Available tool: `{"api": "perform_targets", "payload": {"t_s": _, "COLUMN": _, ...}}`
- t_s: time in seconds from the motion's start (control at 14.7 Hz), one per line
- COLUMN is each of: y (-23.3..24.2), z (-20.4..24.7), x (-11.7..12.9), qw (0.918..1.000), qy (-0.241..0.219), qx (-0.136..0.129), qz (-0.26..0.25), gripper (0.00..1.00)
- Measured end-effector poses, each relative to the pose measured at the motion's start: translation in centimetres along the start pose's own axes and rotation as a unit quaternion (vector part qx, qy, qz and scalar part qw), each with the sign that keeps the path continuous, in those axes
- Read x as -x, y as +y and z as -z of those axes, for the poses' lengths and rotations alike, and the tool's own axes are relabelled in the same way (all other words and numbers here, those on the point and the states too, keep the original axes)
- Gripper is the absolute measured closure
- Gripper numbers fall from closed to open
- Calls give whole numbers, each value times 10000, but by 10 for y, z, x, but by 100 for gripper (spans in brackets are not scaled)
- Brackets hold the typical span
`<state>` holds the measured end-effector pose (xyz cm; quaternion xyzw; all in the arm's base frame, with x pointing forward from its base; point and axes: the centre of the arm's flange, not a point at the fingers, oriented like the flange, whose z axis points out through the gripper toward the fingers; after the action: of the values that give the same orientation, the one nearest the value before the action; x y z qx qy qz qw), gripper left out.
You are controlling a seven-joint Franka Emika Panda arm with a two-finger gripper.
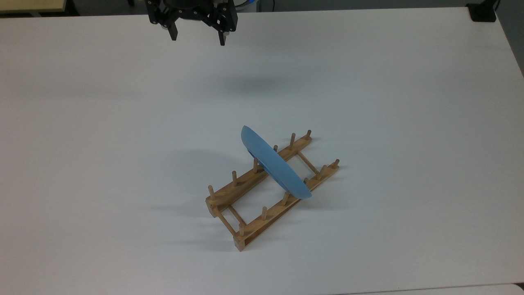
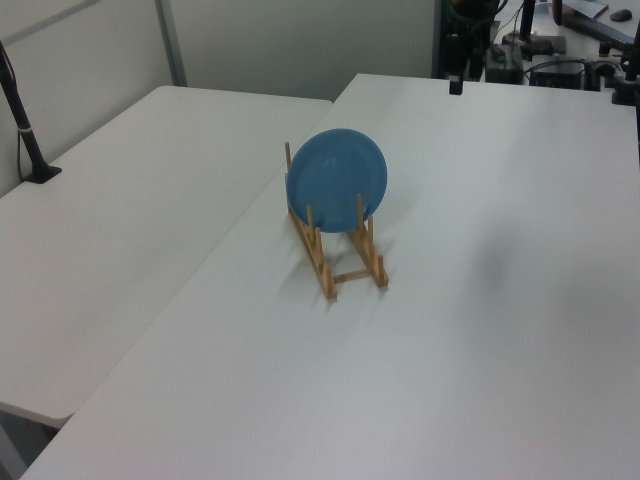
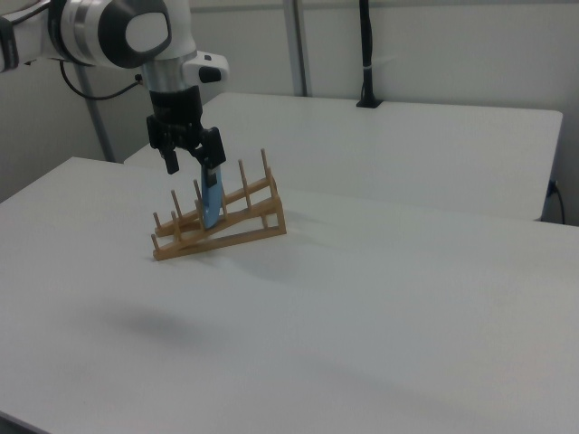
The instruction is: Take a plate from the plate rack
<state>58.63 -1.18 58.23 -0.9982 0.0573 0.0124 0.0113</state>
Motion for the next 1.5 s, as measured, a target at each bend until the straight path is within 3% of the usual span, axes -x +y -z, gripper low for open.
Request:
{"api": "perform_targets", "payload": {"t_s": 1.02, "y": 6, "z": 10, "x": -5, "qw": 9997, "qy": 245, "qx": -14, "qz": -7, "gripper": 0}}
{"api": "perform_targets", "payload": {"t_s": 1.3, "y": 16, "z": 13, "x": -6, "qw": 9987, "qy": 291, "qx": 6, "qz": 426, "gripper": 0}}
{"api": "perform_targets", "payload": {"t_s": 1.5, "y": 17, "z": 36, "x": -11, "qw": 9947, "qy": 724, "qx": 26, "qz": 728, "gripper": 0}}
